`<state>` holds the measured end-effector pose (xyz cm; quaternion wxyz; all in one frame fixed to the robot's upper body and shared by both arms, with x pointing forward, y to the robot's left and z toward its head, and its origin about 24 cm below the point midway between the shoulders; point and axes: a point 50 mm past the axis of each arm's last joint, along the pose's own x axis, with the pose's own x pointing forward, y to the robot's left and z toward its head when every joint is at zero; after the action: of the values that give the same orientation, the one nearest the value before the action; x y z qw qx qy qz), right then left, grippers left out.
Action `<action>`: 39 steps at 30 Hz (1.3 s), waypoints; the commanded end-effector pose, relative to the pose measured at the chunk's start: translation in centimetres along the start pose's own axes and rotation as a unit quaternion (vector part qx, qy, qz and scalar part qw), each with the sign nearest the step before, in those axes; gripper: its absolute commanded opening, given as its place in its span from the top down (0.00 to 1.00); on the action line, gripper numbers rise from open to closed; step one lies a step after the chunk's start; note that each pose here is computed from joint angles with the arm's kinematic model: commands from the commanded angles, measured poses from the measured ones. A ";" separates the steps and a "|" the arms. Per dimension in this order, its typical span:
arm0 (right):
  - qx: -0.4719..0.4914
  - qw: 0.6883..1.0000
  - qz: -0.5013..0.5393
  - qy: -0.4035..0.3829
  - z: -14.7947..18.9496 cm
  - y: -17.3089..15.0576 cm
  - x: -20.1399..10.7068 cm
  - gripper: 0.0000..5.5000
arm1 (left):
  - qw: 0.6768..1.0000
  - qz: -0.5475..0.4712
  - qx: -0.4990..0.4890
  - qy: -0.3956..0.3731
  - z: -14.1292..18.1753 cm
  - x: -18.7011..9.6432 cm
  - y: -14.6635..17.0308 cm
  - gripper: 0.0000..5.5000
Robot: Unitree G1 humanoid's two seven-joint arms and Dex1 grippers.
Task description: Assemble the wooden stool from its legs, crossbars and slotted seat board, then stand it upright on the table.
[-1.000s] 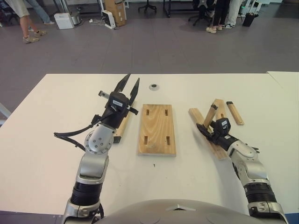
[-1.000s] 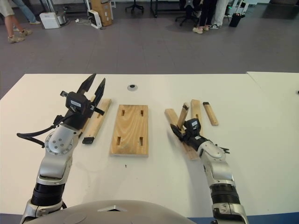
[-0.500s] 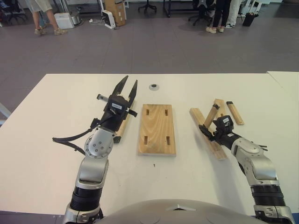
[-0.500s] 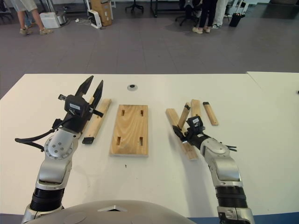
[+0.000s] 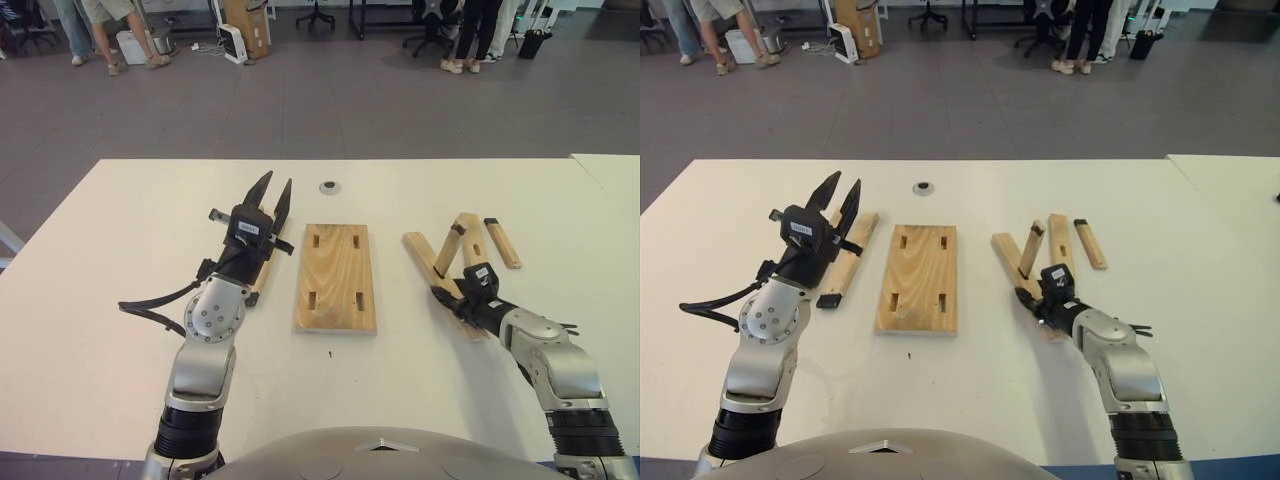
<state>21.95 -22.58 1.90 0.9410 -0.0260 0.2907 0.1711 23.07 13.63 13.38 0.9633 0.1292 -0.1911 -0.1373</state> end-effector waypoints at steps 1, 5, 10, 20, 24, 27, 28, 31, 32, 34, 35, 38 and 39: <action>0.012 1.000 -0.004 0.020 -1.5 0.0 1.2 0.62 | 0.999 0.013 -0.001 0.034 -1.2 -0.2 1.0 0.75; 0.050 0.990 0.058 -0.123 3.7 1.1 2.4 0.62 | 0.999 -0.009 -0.034 0.035 -1.3 0.3 2.3 0.75; 0.078 0.914 0.247 -0.311 14.6 3.5 1.1 0.62 | 0.980 -0.096 -0.175 -0.014 0.8 2.0 5.5 0.75; 0.133 0.807 0.467 -0.336 17.6 7.6 -1.3 0.62 | 0.841 -0.310 -0.443 -0.020 4.9 5.1 3.9 0.61; 0.146 0.795 0.507 -0.300 16.4 7.6 -1.4 0.62 | 0.808 -0.321 -0.494 -0.018 5.7 5.5 3.8 0.46; 0.146 0.787 0.531 -0.279 15.8 8.0 -1.6 0.62 | 0.789 -0.349 -0.505 -0.005 6.2 5.1 3.0 0.36; 0.146 0.783 0.537 -0.278 15.8 8.2 -1.7 0.62 | 0.786 -0.353 -0.508 0.000 6.2 5.1 2.9 0.35; 0.144 0.772 0.558 -0.270 15.8 8.7 -2.1 0.62 | 0.776 -0.358 -0.519 0.004 6.3 5.1 2.8 0.23; 0.142 0.766 0.567 -0.265 15.7 9.0 -2.2 0.62 | 0.779 -0.357 -0.516 0.004 6.3 5.2 2.9 0.22; 0.139 0.759 0.584 -0.254 15.6 9.3 -2.5 0.62 | 0.784 -0.353 -0.511 0.008 6.2 5.4 3.0 0.22; 0.137 0.756 0.589 -0.248 15.4 9.4 -2.5 0.62 | 0.784 -0.353 -0.511 0.009 6.1 5.4 3.0 0.22; 0.136 0.753 0.598 -0.237 15.1 9.6 -2.6 0.62 | 0.780 -0.356 -0.515 0.009 6.1 5.3 2.9 0.22; 0.136 0.753 0.599 -0.236 15.1 9.6 -2.6 0.62 | 0.776 -0.359 -0.518 0.008 6.1 5.2 2.8 0.22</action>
<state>25.15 -12.07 16.25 0.6847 0.3269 0.0321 0.6506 25.83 13.50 21.29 0.7686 -0.3337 -0.0272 -0.5451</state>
